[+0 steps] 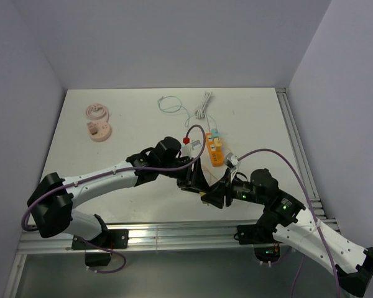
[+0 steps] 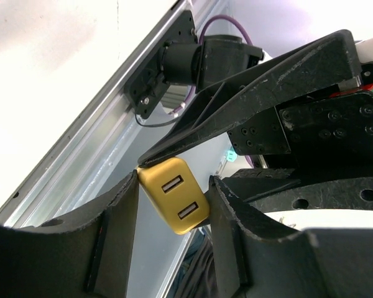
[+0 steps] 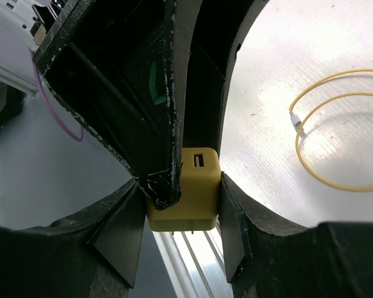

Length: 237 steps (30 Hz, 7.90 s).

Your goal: Insert the plug

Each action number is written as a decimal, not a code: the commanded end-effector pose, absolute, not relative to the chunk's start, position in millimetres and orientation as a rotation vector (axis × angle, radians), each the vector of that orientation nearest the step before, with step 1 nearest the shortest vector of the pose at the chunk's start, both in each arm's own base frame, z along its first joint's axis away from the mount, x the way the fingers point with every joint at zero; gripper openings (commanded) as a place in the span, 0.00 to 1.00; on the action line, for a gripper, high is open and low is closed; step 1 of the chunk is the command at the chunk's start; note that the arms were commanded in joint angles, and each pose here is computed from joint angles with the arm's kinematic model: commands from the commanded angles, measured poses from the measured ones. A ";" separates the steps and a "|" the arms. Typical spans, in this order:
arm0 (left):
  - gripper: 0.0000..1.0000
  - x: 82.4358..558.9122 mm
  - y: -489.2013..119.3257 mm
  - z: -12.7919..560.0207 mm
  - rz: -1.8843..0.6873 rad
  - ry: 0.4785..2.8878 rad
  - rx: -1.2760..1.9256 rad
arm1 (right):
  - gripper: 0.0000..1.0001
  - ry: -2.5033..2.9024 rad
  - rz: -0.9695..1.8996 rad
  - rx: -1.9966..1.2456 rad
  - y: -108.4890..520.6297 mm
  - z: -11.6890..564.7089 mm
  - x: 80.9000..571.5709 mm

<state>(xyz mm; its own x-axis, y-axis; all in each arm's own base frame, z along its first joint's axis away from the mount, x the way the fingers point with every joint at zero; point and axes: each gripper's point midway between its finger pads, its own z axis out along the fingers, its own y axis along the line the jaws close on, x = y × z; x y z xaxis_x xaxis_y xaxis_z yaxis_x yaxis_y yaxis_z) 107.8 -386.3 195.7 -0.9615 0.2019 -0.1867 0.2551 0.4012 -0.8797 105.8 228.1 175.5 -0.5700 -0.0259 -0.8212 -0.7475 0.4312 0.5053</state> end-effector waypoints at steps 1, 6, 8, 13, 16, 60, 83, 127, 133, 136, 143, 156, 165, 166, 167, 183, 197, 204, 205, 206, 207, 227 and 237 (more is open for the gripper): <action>0.00 81.6 -384.5 229.8 -1.778 2.510 0.515 | 0.33 1.853 1.106 -0.559 225.8 193.2 130.2; 0.00 81.2 -384.0 234.4 -1.807 2.490 0.495 | 0.24 1.842 1.102 -0.550 223.5 195.3 130.0; 0.00 81.0 -382.4 229.8 -1.782 2.505 0.508 | 0.00 1.834 1.103 -0.554 222.7 197.0 129.1; 0.35 83.2 -374.4 219.3 -1.718 2.556 0.532 | 0.00 1.831 1.118 -0.569 224.1 196.9 126.5; 0.62 82.9 -369.7 215.2 -1.675 2.578 0.533 | 0.00 1.844 1.119 -0.578 226.2 194.9 126.7; 0.00 60.6 -374.1 241.7 -1.930 2.503 0.549 | 0.61 1.895 0.947 -0.494 227.3 191.3 146.8; 0.00 98.9 -344.3 232.2 -1.804 2.530 0.329 | 0.62 1.869 1.010 -0.532 228.8 194.0 135.0; 0.47 89.3 -346.3 233.4 -1.865 2.533 0.375 | 0.00 1.838 0.991 -0.509 227.4 195.2 140.7; 0.45 88.9 -347.4 238.2 -1.881 2.517 0.398 | 0.00 1.834 1.017 -0.544 232.4 194.8 136.8; 0.49 95.0 -349.2 234.9 -1.826 2.523 0.396 | 0.00 1.840 1.028 -0.558 234.0 193.0 134.5; 0.74 110.2 -340.7 224.9 -1.690 2.555 0.340 | 0.00 1.804 1.079 -0.591 232.3 200.7 122.6; 0.61 117.1 -347.0 224.2 -1.718 2.552 0.340 | 0.00 1.807 1.142 -0.710 249.5 195.2 104.4; 0.58 112.8 -345.7 216.6 -1.719 2.575 0.357 | 0.00 1.829 1.095 -0.713 256.6 188.7 107.5; 0.56 111.9 -345.7 216.8 -1.721 2.574 0.361 | 0.00 1.830 1.089 -0.710 256.8 188.9 108.0; 0.56 110.1 -345.6 215.4 -1.717 2.580 0.366 | 0.00 1.830 1.080 -0.700 256.0 188.9 109.4; 0.54 103.6 -345.9 201.0 -1.696 2.622 0.413 | 0.00 1.791 1.092 -0.686 253.0 197.1 107.1; 0.45 101.1 -355.9 203.2 -1.723 2.614 0.446 | 0.00 1.775 1.115 -0.701 254.0 198.8 103.3; 0.06 97.6 -357.4 212.2 -1.792 2.576 0.458 | 0.00 1.771 1.117 -0.702 253.9 199.6 102.8; 0.00 97.4 -356.4 210.5 -1.780 2.592 0.449 | 0.00 1.776 1.109 -0.694 253.6 199.5 104.4; 0.00 98.2 -355.1 207.6 -1.752 2.599 0.455 | 0.02 1.779 1.100 -0.690 253.0 199.1 105.6; 0.00 102.4 -355.7 208.4 -1.717 2.589 0.449 | 0.09 1.795 1.092 -0.685 252.0 196.6 106.1; 0.00 288.6 -193.3 207.5 -0.766 2.512 0.076 | 0.85 1.846 0.941 -0.361 220.5 196.5 139.5; 0.00 388.1 -86.0 218.7 -0.280 2.405 -0.175 | 0.85 1.785 0.997 -0.359 216.4 207.5 133.0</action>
